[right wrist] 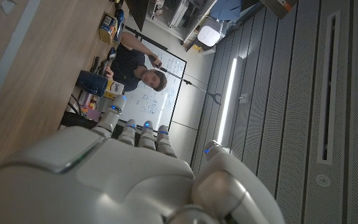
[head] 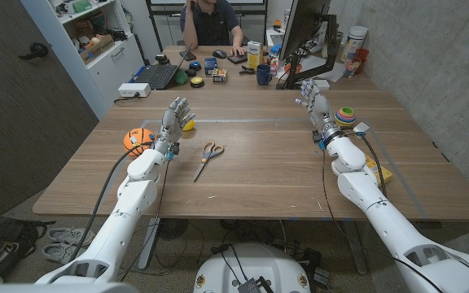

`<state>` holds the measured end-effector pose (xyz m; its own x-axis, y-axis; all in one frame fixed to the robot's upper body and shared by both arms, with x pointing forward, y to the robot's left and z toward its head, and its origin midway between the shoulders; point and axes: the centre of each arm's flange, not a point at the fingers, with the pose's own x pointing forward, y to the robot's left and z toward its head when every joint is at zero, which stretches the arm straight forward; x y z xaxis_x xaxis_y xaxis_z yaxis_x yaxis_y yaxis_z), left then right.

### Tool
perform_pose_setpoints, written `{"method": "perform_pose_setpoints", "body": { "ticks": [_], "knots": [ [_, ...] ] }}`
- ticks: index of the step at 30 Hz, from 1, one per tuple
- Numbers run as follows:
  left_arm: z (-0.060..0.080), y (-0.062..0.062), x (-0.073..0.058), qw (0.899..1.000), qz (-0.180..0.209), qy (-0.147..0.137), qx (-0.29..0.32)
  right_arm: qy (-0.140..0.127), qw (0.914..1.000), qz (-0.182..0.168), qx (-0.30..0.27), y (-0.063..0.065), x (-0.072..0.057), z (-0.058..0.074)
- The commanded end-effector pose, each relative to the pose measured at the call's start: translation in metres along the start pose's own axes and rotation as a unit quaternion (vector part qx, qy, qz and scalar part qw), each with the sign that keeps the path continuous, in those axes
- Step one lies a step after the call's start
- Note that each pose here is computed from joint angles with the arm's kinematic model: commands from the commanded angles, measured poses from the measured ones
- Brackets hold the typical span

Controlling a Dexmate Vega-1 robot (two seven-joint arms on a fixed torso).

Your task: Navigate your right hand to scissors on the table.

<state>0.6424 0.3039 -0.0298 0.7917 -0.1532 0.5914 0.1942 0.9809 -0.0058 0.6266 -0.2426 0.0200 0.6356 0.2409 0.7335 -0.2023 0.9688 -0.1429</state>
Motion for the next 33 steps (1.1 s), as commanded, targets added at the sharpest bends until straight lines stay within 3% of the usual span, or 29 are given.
{"method": "perform_pose_setpoints", "body": {
  "ticks": [1, 13, 21, 33],
  "knots": [
    [0.001, 0.0, -0.004, 1.0, 0.003, -0.002, 0.0, -0.046, 0.9978, 0.024, -0.042, 0.015, 0.01, 0.023],
    [0.0, -0.003, -0.006, 1.0, 0.003, -0.002, -0.001, -0.08, 0.9927, 0.048, -0.077, 0.027, 0.011, 0.04],
    [0.001, -0.005, -0.006, 1.0, 0.004, -0.003, 0.0, -0.102, 0.9875, 0.062, -0.103, 0.035, 0.012, 0.043],
    [0.001, -0.007, -0.006, 1.0, 0.004, -0.002, 0.001, -0.136, 0.9724, 0.114, -0.151, 0.052, 0.016, 0.052]
  ]
}}
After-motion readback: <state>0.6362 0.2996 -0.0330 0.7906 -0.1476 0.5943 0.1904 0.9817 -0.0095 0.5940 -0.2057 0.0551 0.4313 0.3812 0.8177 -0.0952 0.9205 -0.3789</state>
